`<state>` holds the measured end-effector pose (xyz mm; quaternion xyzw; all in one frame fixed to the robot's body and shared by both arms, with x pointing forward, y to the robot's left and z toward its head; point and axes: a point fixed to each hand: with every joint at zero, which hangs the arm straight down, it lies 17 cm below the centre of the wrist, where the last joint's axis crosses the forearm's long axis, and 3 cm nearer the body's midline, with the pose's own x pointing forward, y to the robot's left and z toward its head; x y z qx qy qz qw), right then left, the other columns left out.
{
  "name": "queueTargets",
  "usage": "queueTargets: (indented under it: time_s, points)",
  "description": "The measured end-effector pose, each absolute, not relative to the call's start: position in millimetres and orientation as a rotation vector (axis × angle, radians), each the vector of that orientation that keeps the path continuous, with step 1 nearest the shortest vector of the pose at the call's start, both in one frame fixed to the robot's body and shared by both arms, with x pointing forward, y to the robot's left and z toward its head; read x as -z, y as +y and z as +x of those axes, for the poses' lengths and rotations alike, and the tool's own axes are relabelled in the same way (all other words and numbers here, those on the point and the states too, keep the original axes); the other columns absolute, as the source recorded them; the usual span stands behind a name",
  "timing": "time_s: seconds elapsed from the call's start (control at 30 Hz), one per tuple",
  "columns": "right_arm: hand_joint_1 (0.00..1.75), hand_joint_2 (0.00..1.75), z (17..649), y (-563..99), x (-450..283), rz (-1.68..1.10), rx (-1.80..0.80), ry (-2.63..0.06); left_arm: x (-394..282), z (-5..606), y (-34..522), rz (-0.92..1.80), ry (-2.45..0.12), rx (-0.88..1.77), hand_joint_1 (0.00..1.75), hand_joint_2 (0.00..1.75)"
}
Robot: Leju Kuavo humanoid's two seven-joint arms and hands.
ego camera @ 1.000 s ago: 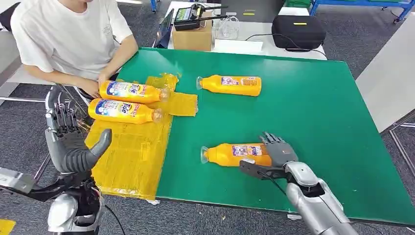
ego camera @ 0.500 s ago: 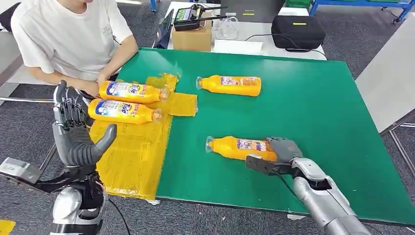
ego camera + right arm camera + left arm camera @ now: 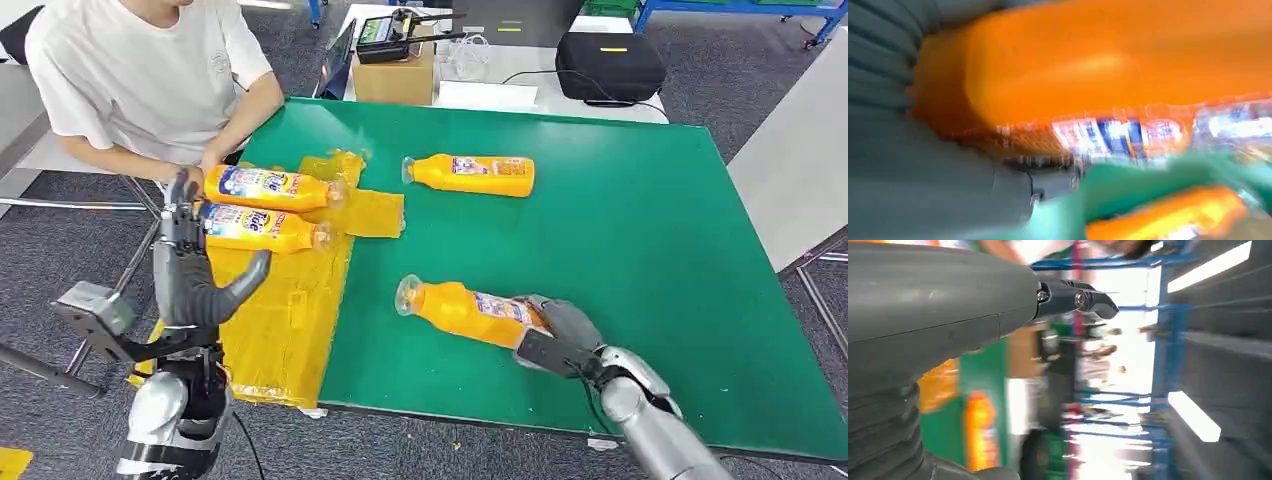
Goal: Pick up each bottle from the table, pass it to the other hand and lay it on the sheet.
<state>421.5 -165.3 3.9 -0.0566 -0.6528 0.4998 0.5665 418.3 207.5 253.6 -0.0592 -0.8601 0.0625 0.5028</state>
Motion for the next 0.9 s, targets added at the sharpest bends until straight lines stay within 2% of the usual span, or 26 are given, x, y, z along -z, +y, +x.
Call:
queueTargets:
  time_s: [0.13,0.23,0.4,0.63,0.9]
  points:
    - [1.75,1.75,396.6,-123.2,-66.3,0.05,-0.872,-1.783,-198.6,409.5,153.6,-0.318,-1.901,-0.068,0.0,1.75]
    - [1.75,1.75,392.5,-115.9,-116.3,0.137,-0.676,-1.916,-171.1,395.4,122.6,-0.39,-1.832,-0.027,0.0,1.75]
    - [1.75,1.75,386.3,-114.6,-167.7,0.221,-0.507,-2.033,-152.1,373.0,83.0,-0.381,-1.825,0.153,0.0,1.75]
    - [1.75,1.75,376.6,-92.5,-186.8,0.311,-0.524,-2.057,-145.7,353.6,59.5,-0.4,-1.828,0.278,0.0,1.75]
    - [1.75,1.75,353.9,-35.1,-163.7,0.36,-0.725,-2.009,-180.8,352.2,55.6,-0.513,-1.877,0.126,0.0,1.75]
